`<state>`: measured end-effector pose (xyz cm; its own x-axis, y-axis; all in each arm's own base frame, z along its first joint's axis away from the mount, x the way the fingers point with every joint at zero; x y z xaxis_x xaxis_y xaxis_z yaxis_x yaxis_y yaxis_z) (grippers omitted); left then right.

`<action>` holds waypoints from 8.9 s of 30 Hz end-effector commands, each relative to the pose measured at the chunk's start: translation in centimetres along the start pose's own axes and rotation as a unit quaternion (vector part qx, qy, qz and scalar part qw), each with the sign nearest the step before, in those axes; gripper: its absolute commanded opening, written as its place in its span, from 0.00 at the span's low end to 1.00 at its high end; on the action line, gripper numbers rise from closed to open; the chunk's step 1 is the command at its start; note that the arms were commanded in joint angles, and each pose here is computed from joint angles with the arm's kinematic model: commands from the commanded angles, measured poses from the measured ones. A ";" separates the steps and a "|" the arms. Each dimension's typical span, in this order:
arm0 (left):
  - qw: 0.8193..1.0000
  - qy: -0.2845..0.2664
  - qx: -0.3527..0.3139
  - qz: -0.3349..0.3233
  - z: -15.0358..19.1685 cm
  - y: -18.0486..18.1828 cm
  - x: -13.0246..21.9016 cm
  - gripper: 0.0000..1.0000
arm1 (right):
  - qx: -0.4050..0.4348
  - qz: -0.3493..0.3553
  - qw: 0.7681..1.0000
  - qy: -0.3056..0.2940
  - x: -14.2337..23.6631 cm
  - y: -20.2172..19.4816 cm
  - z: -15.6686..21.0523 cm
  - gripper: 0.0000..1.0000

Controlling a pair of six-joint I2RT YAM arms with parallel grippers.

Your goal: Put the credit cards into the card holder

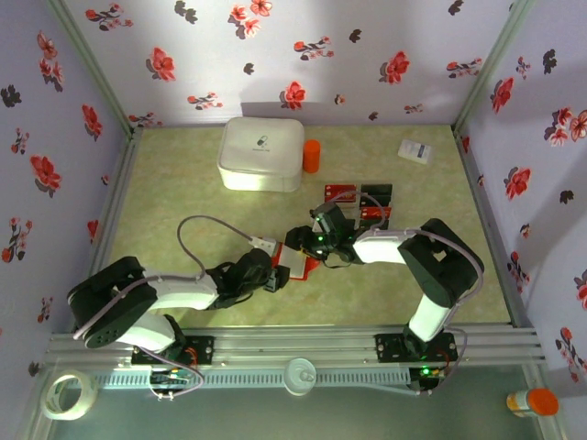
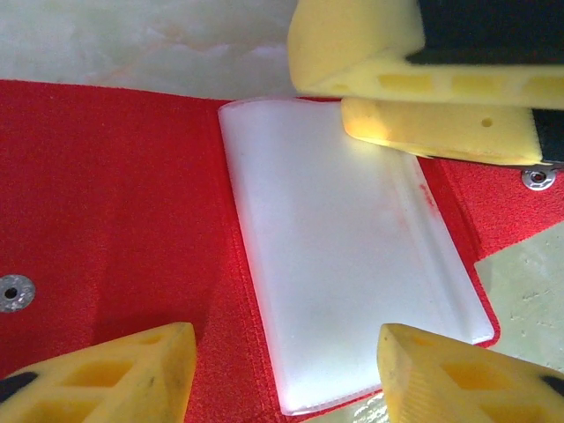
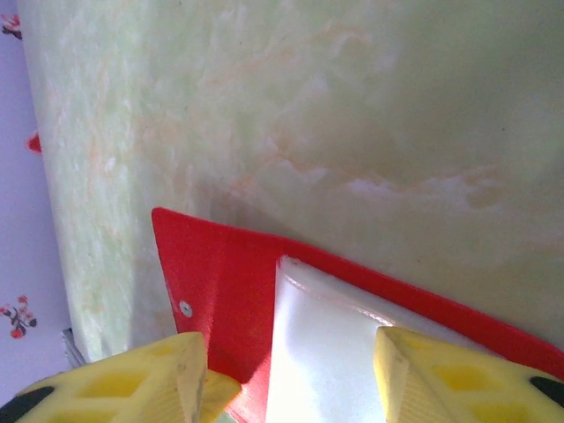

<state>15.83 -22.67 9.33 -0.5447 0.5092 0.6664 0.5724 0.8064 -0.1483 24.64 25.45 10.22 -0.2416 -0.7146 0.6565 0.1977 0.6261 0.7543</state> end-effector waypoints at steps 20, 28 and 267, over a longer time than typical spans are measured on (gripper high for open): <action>1.000 0.003 0.009 -0.018 1.0 0.4 -0.7 0.68 | 0.007 0.053 0.998 0.037 -2.2 0.3 0.5 0.48; 0.999 0.018 0.007 -0.026 1.5 0.5 -1.1 0.44 | 0.010 0.049 0.998 0.034 -1.9 1.0 0.4 0.52; 0.980 0.039 0.086 -0.173 -2.2 7.2 2.1 1.00 | 0.396 0.450 0.798 -0.058 6.1 6.8 -14.5 0.42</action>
<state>20.08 -16.74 11.44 -0.6309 0.1746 0.7560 0.2648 0.9643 -0.0017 37.81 20.90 19.00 -0.4116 0.0807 0.9078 -0.3043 0.9268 -0.2203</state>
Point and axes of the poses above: each hand's point on the last joint's axis, 136 mm out from that joint toward the fingers, its own x axis back along the fingers, its own y axis along the line the jaws close on, z = x × y, the point moved 9 cm from there along x, back along the fingers, and after that the axes turned 12 degrees about -x, right-handed, at the moved point
